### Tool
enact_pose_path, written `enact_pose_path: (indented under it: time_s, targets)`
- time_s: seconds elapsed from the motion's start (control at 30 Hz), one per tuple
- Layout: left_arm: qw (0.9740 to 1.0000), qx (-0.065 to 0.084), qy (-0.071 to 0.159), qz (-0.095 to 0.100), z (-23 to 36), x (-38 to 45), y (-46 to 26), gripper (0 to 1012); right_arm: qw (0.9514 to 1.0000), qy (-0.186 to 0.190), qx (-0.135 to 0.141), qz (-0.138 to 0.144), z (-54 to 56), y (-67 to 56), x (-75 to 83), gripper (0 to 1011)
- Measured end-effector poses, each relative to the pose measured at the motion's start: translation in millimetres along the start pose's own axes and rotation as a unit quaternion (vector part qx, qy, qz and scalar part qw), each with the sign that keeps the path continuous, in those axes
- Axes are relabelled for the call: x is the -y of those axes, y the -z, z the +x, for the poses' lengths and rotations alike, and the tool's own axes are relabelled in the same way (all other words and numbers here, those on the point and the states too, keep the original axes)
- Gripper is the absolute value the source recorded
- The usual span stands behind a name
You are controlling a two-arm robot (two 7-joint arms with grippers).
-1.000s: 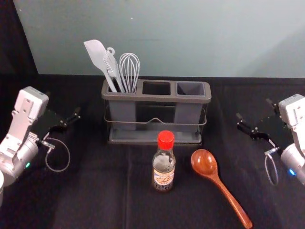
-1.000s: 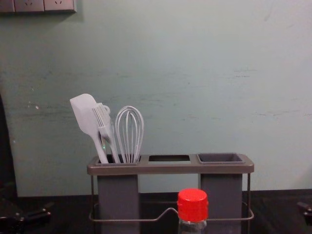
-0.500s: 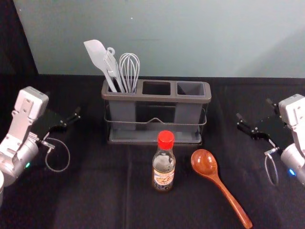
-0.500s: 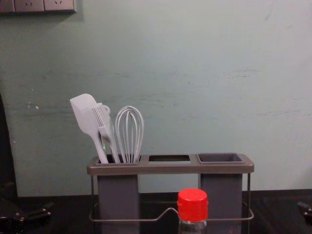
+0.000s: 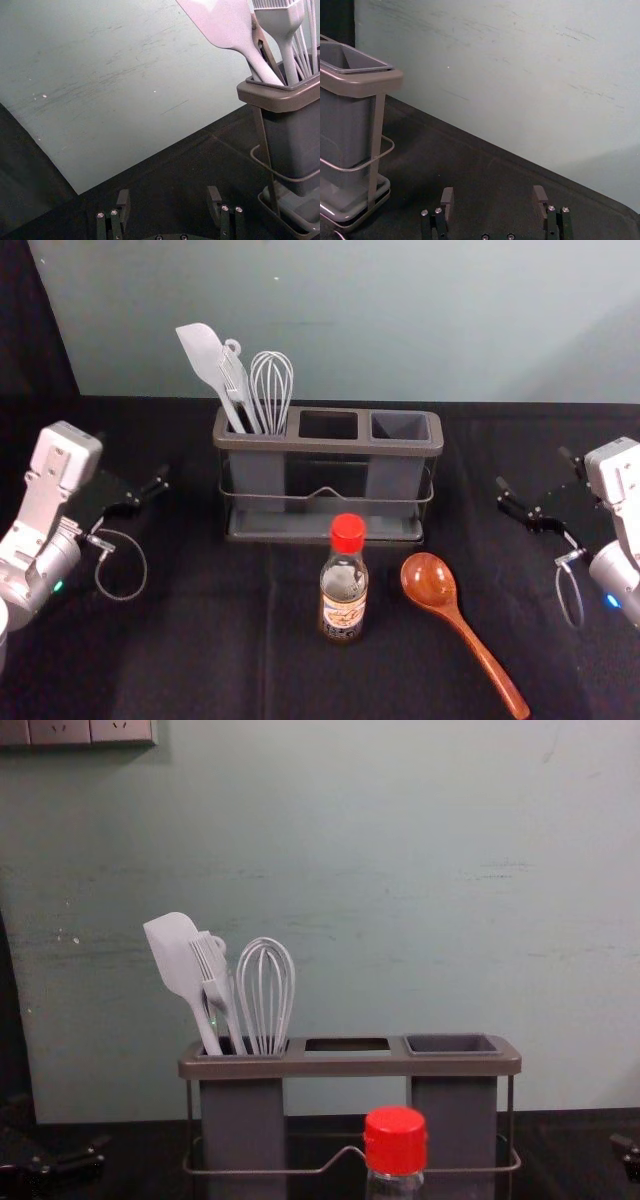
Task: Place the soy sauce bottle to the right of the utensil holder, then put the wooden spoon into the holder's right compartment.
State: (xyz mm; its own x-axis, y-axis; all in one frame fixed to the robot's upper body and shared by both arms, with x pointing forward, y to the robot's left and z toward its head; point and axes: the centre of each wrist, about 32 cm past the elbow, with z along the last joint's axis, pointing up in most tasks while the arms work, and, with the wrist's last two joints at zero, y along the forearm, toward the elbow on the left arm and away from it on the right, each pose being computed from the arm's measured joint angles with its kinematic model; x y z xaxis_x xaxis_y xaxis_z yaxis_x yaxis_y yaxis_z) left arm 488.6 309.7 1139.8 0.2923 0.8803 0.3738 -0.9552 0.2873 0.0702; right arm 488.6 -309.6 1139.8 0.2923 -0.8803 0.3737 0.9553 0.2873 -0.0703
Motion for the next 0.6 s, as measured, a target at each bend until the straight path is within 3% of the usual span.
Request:
enact_pose_path:
  time_s: [0.27, 0.6]
  targets:
    - [1.0, 0.0, 0.0, 0.0, 0.0, 0.0, 0.0, 1005, 1.0, -0.003, -0.001, 0.009, 2.2, -3.8, 3.0, 1003]
    - [1.0, 0.0, 0.0, 0.0, 0.0, 0.0, 0.0, 1005, 0.9992, -0.027, -0.011, 0.028, 6.6, -17.2, 26.4, 1002]
